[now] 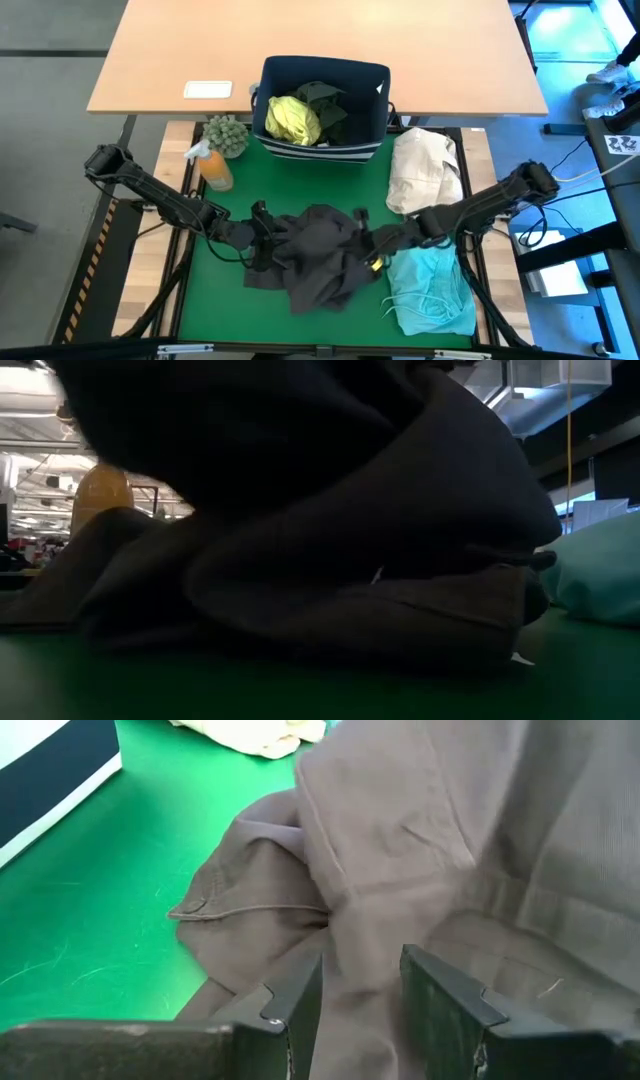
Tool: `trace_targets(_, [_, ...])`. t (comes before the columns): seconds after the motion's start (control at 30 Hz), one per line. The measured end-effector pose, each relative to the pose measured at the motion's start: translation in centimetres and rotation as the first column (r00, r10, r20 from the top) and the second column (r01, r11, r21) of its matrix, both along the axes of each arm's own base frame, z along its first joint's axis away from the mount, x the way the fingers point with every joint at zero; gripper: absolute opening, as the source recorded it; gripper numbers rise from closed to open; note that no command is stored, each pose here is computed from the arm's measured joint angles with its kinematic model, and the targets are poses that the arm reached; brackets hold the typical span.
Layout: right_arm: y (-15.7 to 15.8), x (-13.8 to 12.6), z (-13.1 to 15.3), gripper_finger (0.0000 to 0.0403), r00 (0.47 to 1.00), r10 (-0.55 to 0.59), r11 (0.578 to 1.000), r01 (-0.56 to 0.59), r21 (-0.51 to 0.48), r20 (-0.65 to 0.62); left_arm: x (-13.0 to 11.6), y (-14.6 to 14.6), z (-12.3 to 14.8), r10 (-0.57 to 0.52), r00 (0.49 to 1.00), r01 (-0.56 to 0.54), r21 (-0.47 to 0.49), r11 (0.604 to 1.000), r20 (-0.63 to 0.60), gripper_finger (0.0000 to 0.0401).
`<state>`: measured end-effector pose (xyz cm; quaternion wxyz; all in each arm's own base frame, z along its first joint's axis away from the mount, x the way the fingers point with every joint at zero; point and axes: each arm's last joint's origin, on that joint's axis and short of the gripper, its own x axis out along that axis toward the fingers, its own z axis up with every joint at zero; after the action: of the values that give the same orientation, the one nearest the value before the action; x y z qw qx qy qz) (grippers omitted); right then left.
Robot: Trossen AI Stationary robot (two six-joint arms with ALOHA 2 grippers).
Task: Fold laundry
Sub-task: Fold the black shorts
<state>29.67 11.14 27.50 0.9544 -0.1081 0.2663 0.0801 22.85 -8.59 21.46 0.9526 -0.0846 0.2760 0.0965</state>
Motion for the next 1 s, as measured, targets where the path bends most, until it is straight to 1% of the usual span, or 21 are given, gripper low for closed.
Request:
trace_targets(0.1, [-0.7,-0.5,-0.5,0.0044,0.999,-0.029,0.999,0.028,0.037,0.032,0.0,0.0,0.0,0.005,1.0,-0.005,0.002,1.0,0.001,0.0131])
trace_targets(0.2, [-1.0,-0.6,-1.4,0.0044,0.999,-0.043,0.998,0.042,0.046,0.026,0.0,0.1,0.1,0.01,1.0,-0.01,0.009,1.0,0.008,0.0131])
trace_targets(0.37, [-1.6,-0.1,-1.7,0.0044,0.998,-0.054,0.997,0.053,0.056,0.025,0.1,0.1,0.2,0.022,0.999,-0.023,0.018,1.0,0.026,0.0131])
trace_targets(0.47, [-1.8,0.3,-2.0,0.0044,0.998,-0.051,0.997,0.049,0.066,0.027,0.4,0.1,0.7,0.026,0.996,-0.031,0.064,0.997,0.086,0.0131])
trace_targets(0.57, [-1.6,0.9,-2.3,0.0044,0.998,-0.044,0.996,0.04,0.075,0.049,0.9,-0.1,1.7,0.007,0.983,-0.021,0.074,0.997,0.182,0.0131])
trace_targets(0.63, [-1.4,1.4,-2.7,0.0044,0.997,-0.033,0.998,0.029,0.063,0.066,1.2,-0.4,2.2,-0.033,0.972,0.018,0.064,0.998,0.235,0.0131])
trace_targets(0.7, [-1.3,2.0,-2.8,0.0044,0.993,-0.039,0.997,0.031,0.07,0.114,1.5,-0.7,2.4,-0.094,0.959,0.083,0.053,0.995,0.266,0.0131])
trace_targets(0.77, [-1.2,2.6,-3.0,0.0044,0.983,-0.073,0.995,0.061,0.073,0.166,1.9,-1.2,2.5,-0.165,0.941,0.16,0.04,0.986,0.294,0.0131])
trace_targets(0.87, [-1.3,3.4,-3.5,0.0044,0.966,-0.152,0.988,0.145,0.051,0.207,2.5,-1.6,2.1,-0.229,0.923,0.228,0.041,0.973,0.31,0.0131])
trace_targets(1.0, [-1.4,3.9,-4.2,0.0044,0.966,-0.158,0.987,0.157,0.024,0.205,3.3,-1.8,0.9,-0.244,0.928,0.235,0.066,0.97,0.283,0.0131])
